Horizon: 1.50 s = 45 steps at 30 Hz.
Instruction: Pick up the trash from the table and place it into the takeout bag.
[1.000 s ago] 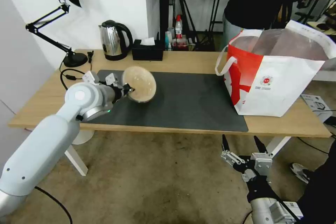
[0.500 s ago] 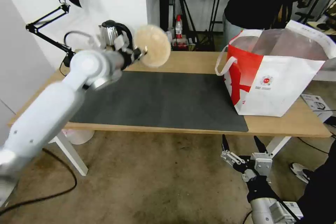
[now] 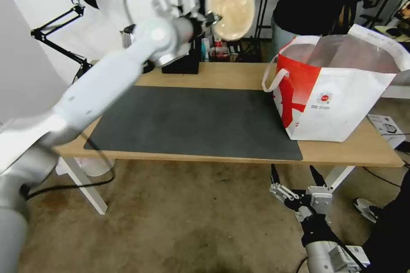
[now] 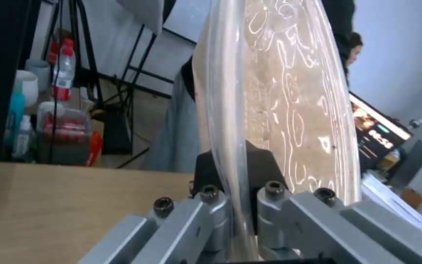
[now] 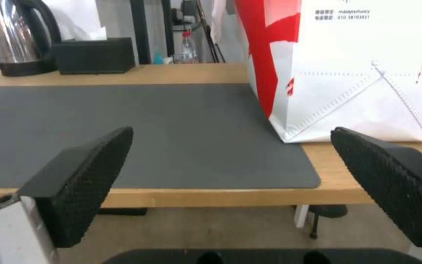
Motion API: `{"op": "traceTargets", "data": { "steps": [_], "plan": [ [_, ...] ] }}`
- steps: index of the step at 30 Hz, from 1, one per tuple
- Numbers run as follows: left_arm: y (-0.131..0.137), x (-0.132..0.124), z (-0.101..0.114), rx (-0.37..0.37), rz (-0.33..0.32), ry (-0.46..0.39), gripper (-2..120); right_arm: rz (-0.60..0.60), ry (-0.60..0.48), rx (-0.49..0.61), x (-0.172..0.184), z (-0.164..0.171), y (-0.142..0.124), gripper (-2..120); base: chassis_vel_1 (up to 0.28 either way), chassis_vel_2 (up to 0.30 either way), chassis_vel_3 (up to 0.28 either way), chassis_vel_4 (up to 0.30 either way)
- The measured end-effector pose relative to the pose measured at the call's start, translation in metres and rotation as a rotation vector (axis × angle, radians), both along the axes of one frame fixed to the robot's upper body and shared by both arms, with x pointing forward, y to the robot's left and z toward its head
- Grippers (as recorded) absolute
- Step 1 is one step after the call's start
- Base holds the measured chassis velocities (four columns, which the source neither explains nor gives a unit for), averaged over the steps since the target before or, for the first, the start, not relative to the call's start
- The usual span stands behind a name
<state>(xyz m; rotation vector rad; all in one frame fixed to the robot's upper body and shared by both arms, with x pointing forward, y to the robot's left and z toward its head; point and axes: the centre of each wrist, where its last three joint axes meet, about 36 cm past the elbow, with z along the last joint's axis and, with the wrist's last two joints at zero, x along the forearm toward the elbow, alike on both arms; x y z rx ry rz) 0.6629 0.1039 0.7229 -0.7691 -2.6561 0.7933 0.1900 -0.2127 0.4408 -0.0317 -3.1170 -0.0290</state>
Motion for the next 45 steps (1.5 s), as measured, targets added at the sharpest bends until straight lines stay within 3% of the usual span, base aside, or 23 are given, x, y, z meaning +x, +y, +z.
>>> {"op": "traceTargets", "data": {
  "steps": [6, 11, 15, 16, 18, 25, 31, 45],
  "plan": [
    [-0.034, 0.038, -0.004, 0.024, 0.010, 0.025, 0, 0.000, 0.000, 0.000, 0.000, 0.000, 0.000, 100, 0.000, 0.000, 0.000, 0.000],
    [-0.045, 0.046, -0.005, 0.029, -0.006, 0.017, 0, 0.000, 0.000, 0.000, 0.000, 0.000, 0.000, 100, 0.000, 0.000, 0.000, 0.000],
    [-0.075, 0.055, -0.015, 0.017, -0.121, -0.021, 0, 0.000, 0.000, 0.000, 0.000, 0.000, 0.000, 100, 0.000, 0.000, 0.000, 0.000],
    [-0.075, 0.055, -0.015, 0.017, -0.121, -0.021, 0, 0.000, 0.000, 0.000, 0.000, 0.000, 0.000, 100, 0.000, 0.000, 0.000, 0.000],
    [-0.083, 0.059, -0.016, 0.000, -0.185, -0.046, 0, 0.000, 0.000, 0.000, 0.000, 0.000, 0.000, 100, 0.000, 0.000, 0.000, 0.000],
    [-0.102, 0.068, -0.010, -0.018, -0.286, -0.076, 0, 0.000, 0.000, 0.000, 0.000, 0.000, 0.000, 100, 0.000, 0.000, 0.000, 0.000],
    [-0.115, 0.071, -0.014, -0.028, -0.320, -0.069, 0, 0.000, 0.000, 0.000, 0.000, 0.000, 0.000, 100, 0.000, 0.000, 0.000, 0.000],
    [-0.136, 0.065, -0.053, 0.022, -0.453, -0.045, 0, 0.000, 0.000, 0.000, 0.000, 0.000, 0.000, 100, 0.000, 0.000, 0.000, 0.000]
  ]
}}
